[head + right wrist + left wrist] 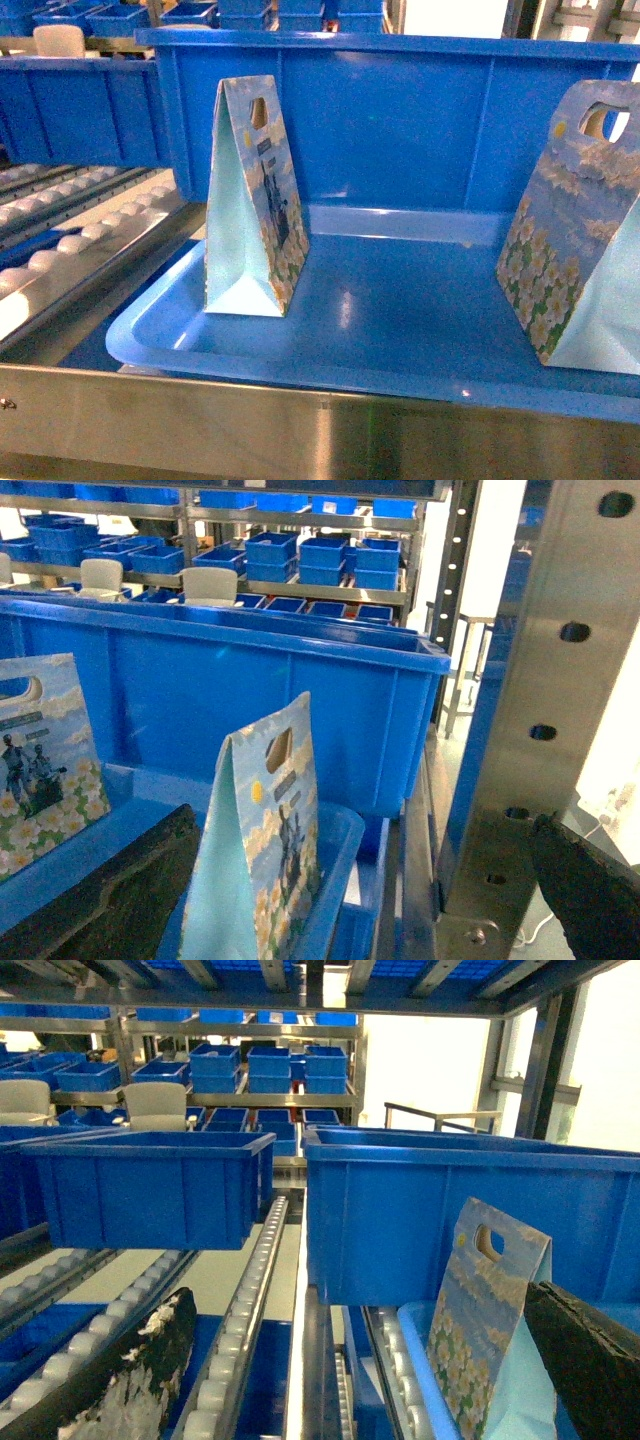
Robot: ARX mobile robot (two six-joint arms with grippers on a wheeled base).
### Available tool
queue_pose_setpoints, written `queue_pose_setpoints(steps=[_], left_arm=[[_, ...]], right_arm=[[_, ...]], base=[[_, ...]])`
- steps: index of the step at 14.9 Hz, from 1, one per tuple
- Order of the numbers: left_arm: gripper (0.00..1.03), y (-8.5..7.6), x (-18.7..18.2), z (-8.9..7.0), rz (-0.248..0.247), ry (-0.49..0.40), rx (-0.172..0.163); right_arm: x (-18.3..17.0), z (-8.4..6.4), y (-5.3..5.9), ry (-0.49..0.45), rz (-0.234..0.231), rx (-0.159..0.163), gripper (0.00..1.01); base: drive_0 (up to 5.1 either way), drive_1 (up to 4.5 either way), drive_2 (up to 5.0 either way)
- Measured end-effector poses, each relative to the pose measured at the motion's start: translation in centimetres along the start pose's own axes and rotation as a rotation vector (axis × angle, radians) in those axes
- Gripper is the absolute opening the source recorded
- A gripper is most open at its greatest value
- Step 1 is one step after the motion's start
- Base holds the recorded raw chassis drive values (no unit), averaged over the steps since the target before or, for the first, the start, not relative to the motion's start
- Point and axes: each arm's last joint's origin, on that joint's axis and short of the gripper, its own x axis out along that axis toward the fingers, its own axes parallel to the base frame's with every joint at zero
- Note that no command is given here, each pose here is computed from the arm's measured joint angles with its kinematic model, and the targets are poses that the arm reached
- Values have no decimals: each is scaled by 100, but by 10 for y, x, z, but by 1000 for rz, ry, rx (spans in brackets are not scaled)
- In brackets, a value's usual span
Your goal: Move flower gift bag to table near conveyor
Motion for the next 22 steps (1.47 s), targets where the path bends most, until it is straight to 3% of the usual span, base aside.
queue_pose_setpoints(steps=[3, 5, 9, 12, 17, 22], left_arm=[[98, 2, 11, 0, -2, 21, 5], [98, 4, 11, 2, 10, 13, 6], [98, 4, 11, 2, 9, 14, 6], [98, 4, 11, 2, 9, 14, 6], [98, 4, 11, 1, 8, 14, 6], [98, 4, 11, 2, 8, 14, 6]], right_arm=[[18, 5, 20, 5, 41, -5, 98], [24, 7, 32, 9, 30, -18, 98], [25, 11, 36, 3, 9, -41, 98], [42, 21, 44, 26, 14, -41, 98], [61, 21, 51, 54, -14, -46, 98], [86, 20, 51, 66, -85, -52, 98]], base=[[0, 0, 0], [0, 0, 0], [0, 0, 0], [0, 0, 0], [0, 0, 0], [0, 0, 0]])
